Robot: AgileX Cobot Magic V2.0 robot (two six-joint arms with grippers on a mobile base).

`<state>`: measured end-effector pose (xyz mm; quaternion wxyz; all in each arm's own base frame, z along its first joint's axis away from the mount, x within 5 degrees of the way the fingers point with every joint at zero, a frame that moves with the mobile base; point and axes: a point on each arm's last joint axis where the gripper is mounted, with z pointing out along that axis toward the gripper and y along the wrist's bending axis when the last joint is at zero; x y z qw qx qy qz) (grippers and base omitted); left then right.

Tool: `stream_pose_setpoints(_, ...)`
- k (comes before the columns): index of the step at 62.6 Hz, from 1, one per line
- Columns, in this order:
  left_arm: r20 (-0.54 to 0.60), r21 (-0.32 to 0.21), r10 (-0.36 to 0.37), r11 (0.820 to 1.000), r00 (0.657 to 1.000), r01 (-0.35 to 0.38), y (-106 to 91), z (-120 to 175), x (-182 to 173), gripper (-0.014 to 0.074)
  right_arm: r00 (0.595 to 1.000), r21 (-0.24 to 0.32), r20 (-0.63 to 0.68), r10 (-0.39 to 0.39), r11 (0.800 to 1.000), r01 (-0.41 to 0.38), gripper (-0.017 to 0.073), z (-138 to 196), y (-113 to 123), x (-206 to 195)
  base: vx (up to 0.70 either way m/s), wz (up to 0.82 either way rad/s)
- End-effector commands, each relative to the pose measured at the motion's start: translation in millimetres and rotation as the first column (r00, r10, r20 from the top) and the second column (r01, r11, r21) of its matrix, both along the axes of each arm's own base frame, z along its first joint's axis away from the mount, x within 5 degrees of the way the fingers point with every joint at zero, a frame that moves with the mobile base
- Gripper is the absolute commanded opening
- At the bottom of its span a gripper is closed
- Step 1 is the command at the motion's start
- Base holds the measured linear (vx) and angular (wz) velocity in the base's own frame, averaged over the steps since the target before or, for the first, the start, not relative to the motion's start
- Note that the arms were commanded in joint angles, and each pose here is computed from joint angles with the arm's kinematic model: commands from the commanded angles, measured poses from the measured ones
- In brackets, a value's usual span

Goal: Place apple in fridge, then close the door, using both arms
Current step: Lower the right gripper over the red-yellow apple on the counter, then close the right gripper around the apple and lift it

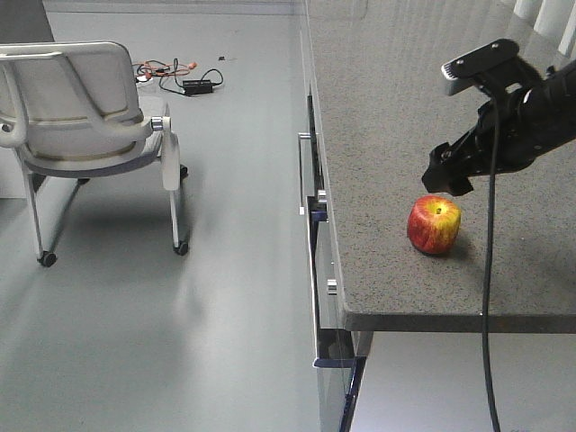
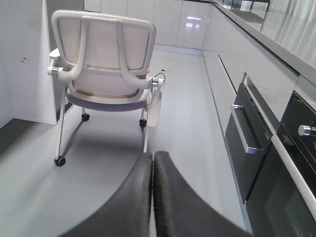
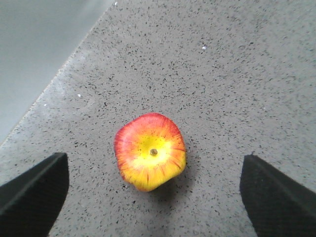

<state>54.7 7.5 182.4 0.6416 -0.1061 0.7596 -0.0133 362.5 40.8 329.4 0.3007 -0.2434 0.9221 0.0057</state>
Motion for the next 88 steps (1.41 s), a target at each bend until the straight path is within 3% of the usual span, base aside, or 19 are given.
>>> stream_pose_setpoints(1, 0.057, -0.009, -0.008, 1.0, 0.998, 0.008, -0.8, -2.5, 0.9, -0.0006, 0.996, -0.007, 0.088, 0.002, 1.0, -0.001, 0.066, 16.7, -1.4, 5.7, 0.0, 0.0)
stream_pose_setpoints(9, 0.057, -0.009, -0.008, 1.0, 0.998, 0.008, -0.8, -2.5, 0.9, -0.0006, 0.999, -0.038, 0.047, 0.004, 0.999, -0.002, 0.0657, 0.4, -2.5, 16.3, 0.0, 0.0)
stream_pose_setpoints(55, 0.057, -0.009, -0.008, 1.0, 0.998, 0.008, -0.8, -2.5, 0.9, -0.0006, 0.997, -0.061, -0.074, 0.021, 0.998, -0.026, 0.0605, -66.5, 0.0, 50.2, 0.0, 0.0)
stream_pose_setpoints(66, 0.057, -0.009, -0.008, 1.0, 0.998, 0.008, -0.8, -2.5, 0.9, -0.0006, 0.997, -0.061, -0.079, 0.021, 0.998, -0.026, 0.0496, -68.1, 0.1, 50.5, 0.0, 0.0)
stream_pose_setpoints(77, 0.057, -0.009, -0.008, 1.0, 0.998, 0.008, -0.8, -2.5, 0.9, -0.0006, 0.996, -0.057, -0.088, 0.023, 0.998, -0.028, 0.0296, -64.6, 0.3, 48.1, 0.0, 0.0)
stream_pose_setpoints(88, 0.057, -0.009, -0.008, 1.0, 0.998, 0.008, -0.8, -2.5, 0.9, -0.0006, 1.0, 0.011, 0.011, 0.025, 1.0, -0.025, 0.0103, -7.6, 4.2, 36.8, 0.0, 0.0)
